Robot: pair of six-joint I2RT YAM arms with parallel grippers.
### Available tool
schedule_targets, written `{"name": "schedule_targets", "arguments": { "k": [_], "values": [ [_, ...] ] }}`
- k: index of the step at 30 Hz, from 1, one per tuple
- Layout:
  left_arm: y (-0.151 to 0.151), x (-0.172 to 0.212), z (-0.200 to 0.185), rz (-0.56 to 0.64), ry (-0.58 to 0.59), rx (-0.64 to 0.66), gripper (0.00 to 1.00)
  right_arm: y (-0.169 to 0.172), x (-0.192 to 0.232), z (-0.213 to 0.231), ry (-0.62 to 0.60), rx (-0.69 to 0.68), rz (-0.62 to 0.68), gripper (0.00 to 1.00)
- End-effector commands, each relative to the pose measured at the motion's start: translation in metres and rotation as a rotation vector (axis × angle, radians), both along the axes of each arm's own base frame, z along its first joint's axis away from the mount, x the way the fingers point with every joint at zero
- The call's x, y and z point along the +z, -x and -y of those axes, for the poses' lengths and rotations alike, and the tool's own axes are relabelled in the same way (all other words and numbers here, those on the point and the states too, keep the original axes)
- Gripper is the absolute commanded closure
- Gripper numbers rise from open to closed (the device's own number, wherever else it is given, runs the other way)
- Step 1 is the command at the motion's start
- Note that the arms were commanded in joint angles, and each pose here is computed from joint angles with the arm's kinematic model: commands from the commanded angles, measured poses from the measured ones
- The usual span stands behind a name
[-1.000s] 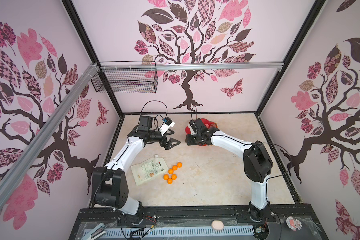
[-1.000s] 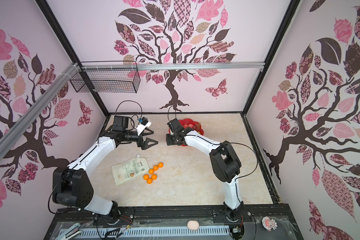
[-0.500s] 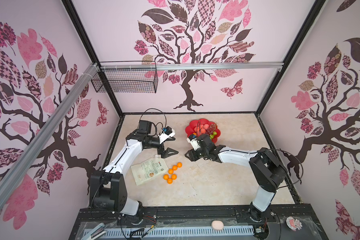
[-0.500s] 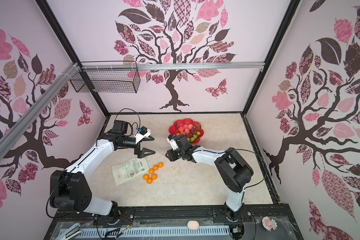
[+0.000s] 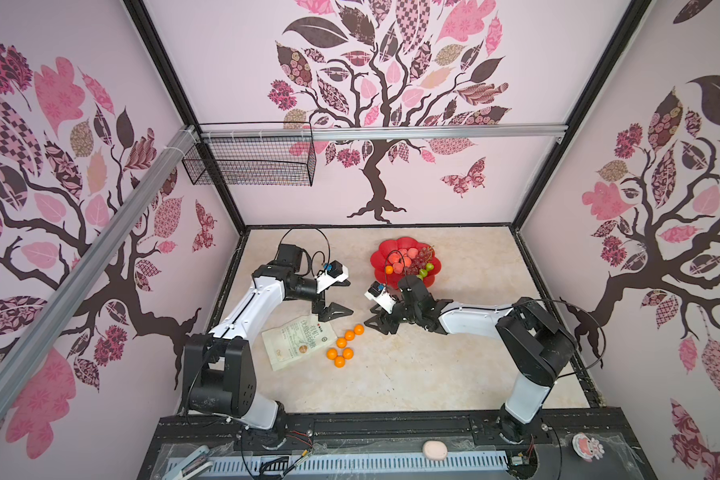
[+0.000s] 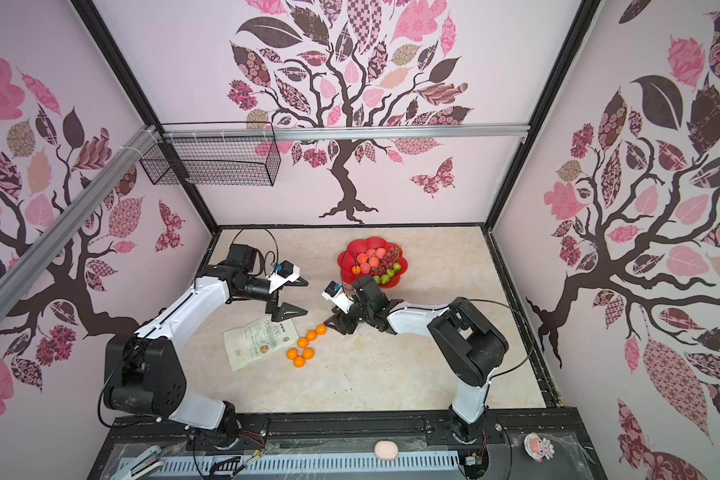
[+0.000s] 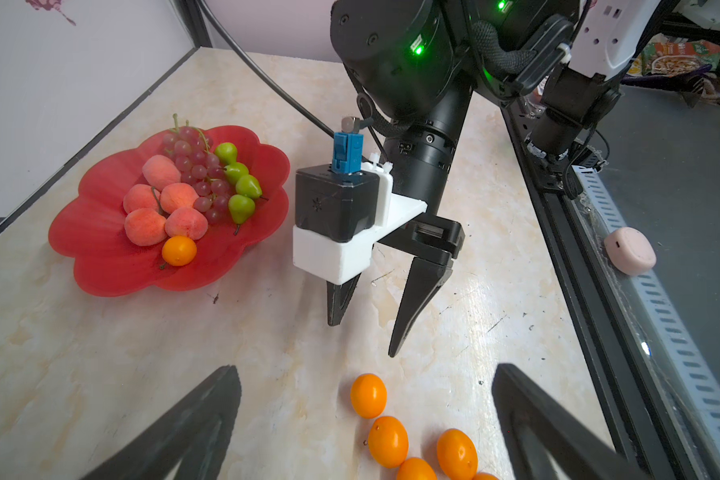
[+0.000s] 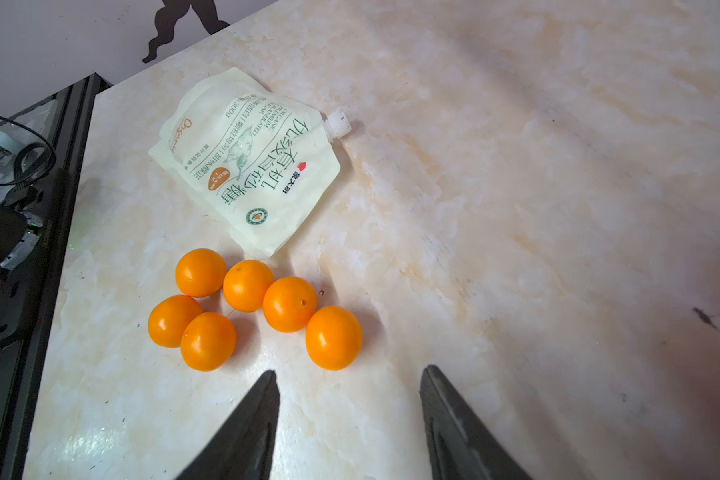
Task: Place and organize the fake fruits in the fruit bowl
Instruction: 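Move the right gripper over the orange balls while the left gripper withdraws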
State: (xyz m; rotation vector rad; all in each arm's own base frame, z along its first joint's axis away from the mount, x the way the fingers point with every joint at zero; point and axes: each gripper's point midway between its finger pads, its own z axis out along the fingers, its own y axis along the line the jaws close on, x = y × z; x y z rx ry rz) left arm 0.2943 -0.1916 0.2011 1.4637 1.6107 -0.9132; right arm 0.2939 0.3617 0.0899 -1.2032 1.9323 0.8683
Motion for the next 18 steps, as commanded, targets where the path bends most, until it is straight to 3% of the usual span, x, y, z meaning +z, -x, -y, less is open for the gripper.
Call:
{"name": "schedule_targets", "arguments": {
  "k": [1,18],
  "values": [
    [0.004,-0.008,-0.002,-0.018,-0.006,-0.008,0.02,0.004,-0.006,-0.013,0.023,0.080,0.034,0.41],
    [-0.008,-0.011,-0.018,-0.018,-0.017,0.051,0.02,0.010,-0.043,-0.023,0.107,0.113,0.010,0.37]
  ]
}}
